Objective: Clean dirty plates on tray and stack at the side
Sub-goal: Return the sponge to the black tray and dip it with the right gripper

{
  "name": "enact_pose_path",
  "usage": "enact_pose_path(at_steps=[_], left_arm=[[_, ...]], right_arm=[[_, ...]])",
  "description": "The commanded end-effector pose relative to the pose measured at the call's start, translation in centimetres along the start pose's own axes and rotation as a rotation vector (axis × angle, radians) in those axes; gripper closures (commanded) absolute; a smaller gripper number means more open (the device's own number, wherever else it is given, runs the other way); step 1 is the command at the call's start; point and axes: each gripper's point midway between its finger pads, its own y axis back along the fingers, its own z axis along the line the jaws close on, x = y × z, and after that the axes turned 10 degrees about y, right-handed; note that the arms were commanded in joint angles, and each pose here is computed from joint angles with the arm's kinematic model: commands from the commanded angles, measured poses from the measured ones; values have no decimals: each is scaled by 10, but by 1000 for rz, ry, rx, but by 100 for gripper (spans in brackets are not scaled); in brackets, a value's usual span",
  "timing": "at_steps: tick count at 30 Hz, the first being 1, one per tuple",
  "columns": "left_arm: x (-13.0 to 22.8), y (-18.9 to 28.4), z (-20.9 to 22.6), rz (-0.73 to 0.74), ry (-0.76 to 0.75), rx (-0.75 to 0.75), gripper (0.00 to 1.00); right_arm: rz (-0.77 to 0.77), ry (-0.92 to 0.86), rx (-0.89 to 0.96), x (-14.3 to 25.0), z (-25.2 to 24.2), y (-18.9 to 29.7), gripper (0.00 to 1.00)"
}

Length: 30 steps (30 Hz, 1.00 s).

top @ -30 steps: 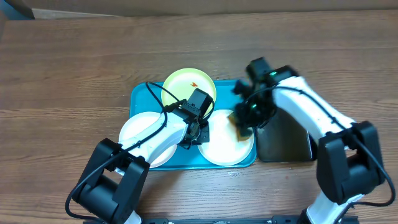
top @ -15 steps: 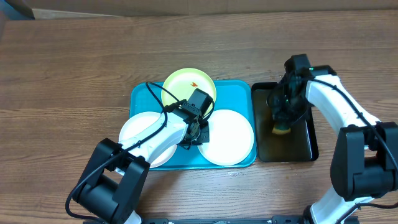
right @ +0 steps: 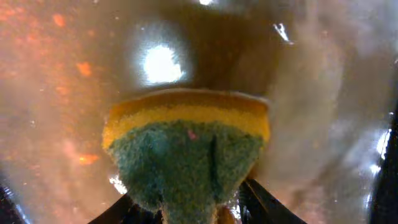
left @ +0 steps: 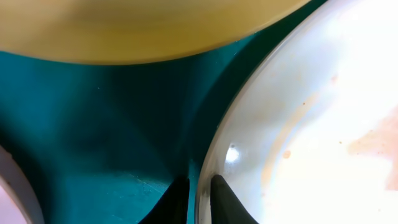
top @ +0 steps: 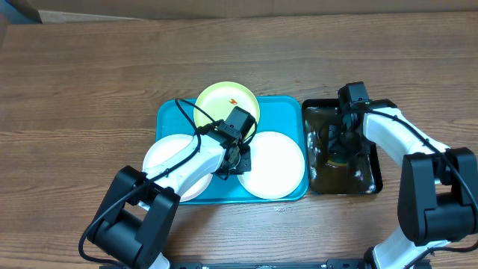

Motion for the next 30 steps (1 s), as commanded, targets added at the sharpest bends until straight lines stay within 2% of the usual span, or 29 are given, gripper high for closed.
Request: enact_pose_path(at_steps=[1,3,6,9,19,21,22,24,26,27,28,29,30], left_arm=[[1,-4,3,13,-6,-8,85],[1,-4,3,13,-7,-8,84],[2,-4,4,15,-6,-10,84],[2,-4,4,15,-6,-10,84],[2,-4,4,15,-6,-10,83],[2,-4,4,15,-6,-9,83],[2,-4,4,15,-6,-9,83],[2,-4,4,15,-6,-10,83],[2,-4,4,15,-6,-10,83],[2,-4,4,15,-6,-10,82],[2,-4,4,15,-6,-10,82],[2,-4,4,15,-6,-10,80],[2,-4,4,15,-6,-10,78]], right_arm=[[1,-4,-44,-1,7,4,45],[-10,-10,-48,-11,6,16,39],[-30,-10,-48,-22,6,29,35],[-36,-10,-46,-24,6,31,22],[-17,-11,-36,-8,3,7,22],[-28,-11,-37,-7,3,0,29],[-33,-11,-37,-6,3,-4,43],[-42,-10,-38,-4,3,-10,92],[-52,-10,-38,-3,3,-14,96],[-59,-10,-38,-4,3,-14,81],[-64,-11,-39,-6,3,-14,46],[-70,-11,-40,-9,3,-12,21],[-68,-11,-45,-11,4,-8,18]])
